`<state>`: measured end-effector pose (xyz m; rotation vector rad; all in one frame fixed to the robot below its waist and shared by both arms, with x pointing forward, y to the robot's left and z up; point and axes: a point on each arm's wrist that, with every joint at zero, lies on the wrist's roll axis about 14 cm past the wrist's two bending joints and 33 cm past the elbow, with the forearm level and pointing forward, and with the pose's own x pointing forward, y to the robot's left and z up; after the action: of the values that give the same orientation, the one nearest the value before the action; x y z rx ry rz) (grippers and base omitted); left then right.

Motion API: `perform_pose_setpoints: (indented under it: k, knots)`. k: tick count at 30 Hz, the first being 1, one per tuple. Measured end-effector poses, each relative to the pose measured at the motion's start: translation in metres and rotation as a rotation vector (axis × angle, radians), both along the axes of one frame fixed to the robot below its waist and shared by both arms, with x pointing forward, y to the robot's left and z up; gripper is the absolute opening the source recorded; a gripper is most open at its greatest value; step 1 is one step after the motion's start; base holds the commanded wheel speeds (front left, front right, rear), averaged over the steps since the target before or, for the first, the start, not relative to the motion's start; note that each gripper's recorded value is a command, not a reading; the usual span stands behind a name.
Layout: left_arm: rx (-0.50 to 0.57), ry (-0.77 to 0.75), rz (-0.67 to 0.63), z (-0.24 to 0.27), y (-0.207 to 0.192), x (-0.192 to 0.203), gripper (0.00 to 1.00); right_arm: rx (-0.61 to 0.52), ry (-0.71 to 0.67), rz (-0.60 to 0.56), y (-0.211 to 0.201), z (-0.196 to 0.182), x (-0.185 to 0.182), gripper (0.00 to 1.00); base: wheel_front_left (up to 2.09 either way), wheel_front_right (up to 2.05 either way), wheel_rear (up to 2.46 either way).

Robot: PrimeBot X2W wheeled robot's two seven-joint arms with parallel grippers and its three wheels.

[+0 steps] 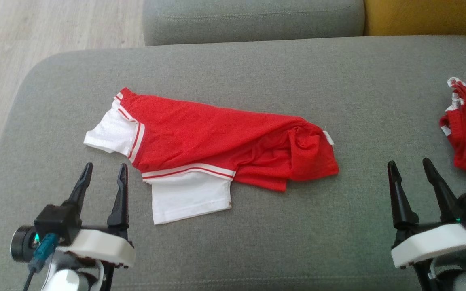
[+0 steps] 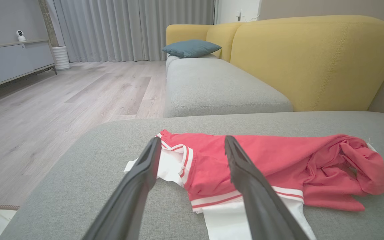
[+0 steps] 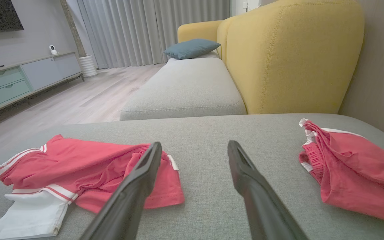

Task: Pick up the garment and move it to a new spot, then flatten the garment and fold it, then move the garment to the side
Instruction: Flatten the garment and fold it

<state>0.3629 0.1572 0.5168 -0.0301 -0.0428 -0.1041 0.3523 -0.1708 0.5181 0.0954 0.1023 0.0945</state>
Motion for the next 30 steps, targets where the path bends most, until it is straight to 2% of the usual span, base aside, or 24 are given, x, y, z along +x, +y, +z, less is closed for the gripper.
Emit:
perform_pose_setpoints:
  k: [8,14,20,30]
  knots:
    - [0.0,0.041,-0.034,-0.011,-0.011,0.008,1.0,0.001,0.018,0.001,0.0,-0.006,0.005,1.0,0.0,0.0,0.0]
    - [-0.026,0.27,-0.084,-0.068,-0.027,0.02,1.0,0.003,0.064,0.008,0.003,-0.021,0.011,1.0,0.0,0.0,0.0]
    - [-0.055,0.556,-0.105,-0.139,-0.033,0.003,1.0,0.002,0.078,0.004,0.002,-0.026,0.021,1.0,0.0,0.0,0.0]
    - [-0.096,0.68,-0.152,-0.162,-0.047,0.013,1.0,0.001,0.105,-0.004,-0.001,-0.036,0.026,1.0,0.0,0.0,0.0]
